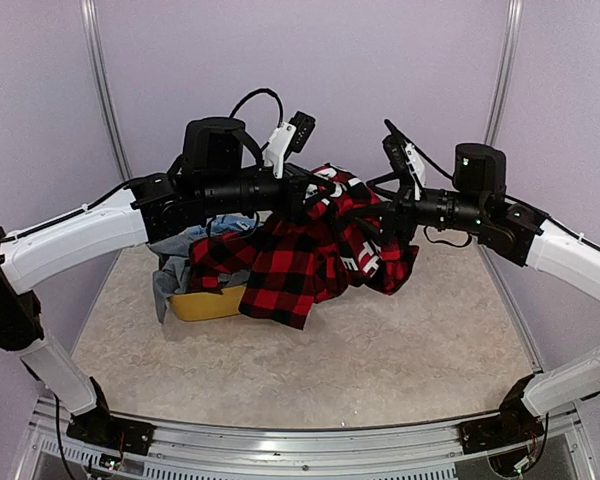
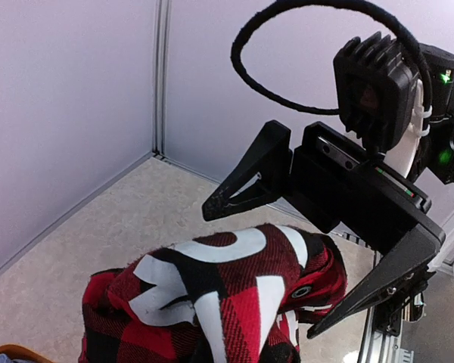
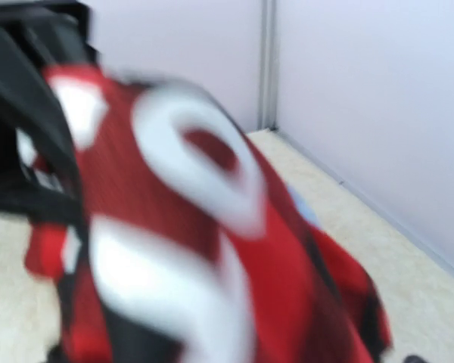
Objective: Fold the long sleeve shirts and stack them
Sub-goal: Pass from the left arm to the right, then place the crumpled shirt at the center of the board.
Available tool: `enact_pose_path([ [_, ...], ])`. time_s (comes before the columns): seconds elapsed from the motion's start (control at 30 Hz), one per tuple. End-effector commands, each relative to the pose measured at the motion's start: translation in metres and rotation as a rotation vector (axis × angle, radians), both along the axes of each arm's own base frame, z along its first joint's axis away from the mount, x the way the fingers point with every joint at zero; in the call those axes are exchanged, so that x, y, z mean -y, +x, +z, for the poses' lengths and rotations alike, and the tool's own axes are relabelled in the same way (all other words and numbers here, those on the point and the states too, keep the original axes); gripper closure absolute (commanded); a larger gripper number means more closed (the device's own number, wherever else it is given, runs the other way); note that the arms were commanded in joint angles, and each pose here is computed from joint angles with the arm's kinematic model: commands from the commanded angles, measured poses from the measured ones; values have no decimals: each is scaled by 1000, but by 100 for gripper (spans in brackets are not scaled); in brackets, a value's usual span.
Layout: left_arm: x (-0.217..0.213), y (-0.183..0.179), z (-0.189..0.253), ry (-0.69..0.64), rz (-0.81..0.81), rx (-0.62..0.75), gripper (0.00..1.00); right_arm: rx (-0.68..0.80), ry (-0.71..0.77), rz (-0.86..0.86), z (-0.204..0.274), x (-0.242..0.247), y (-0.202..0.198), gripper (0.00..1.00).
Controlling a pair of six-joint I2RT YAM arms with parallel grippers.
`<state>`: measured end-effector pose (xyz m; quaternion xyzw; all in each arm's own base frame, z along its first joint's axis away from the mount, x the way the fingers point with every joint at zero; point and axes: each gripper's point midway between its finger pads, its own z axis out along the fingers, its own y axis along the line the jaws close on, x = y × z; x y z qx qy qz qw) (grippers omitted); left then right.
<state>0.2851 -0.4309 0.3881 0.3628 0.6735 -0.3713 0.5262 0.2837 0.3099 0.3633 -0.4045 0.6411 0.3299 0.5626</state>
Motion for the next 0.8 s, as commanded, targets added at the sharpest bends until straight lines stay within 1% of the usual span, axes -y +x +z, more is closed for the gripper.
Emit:
enact_pose_path([
  [0.0,22,-20,19,-89,-152,8,100,-42,-89,73,-33,-15,-4,21],
  [0.03,24,-20,16,-89,-157,1,100,-49,-92,78,-35,-17,-2,37],
  [0.07,23,-19,14,-88,-153,-1,100,-59,-96,56,-37,-17,3,69],
  [0.1,22,-17,10,-85,-142,-3,98,-72,-103,7,-40,-14,12,98],
  [0.13,18,-13,9,-86,-123,-5,91,-79,-118,-71,-42,-7,24,100],
  [0.2,4,-1,5,-97,-68,-25,70,-90,-142,-224,-43,15,45,100],
  [0.27,-16,12,-4,-95,7,-51,51,-107,-151,-359,-35,46,62,100],
  [0.33,-42,25,-3,-117,95,-50,23,-94,-154,-487,-17,82,71,100],
  [0.37,-56,28,-4,-121,141,-48,11,-72,-146,-559,-2,101,73,100],
  [0.4,-69,34,-9,-115,194,-48,3,-51,-139,-618,11,117,71,100],
  [0.43,-85,34,-6,-118,235,-36,1,-27,-136,-660,22,129,68,100],
  [0.5,-110,39,-17,-89,325,-30,1,7,-126,-722,40,147,60,100],
  [0.57,-132,41,-33,-27,414,-35,1,11,-129,-751,46,155,55,100],
  [0.67,-153,41,-68,92,493,-72,1,-26,-159,-762,34,157,57,100],
  [0.77,-160,34,-105,191,496,-122,2,-102,-183,-717,4,144,62,100],
])
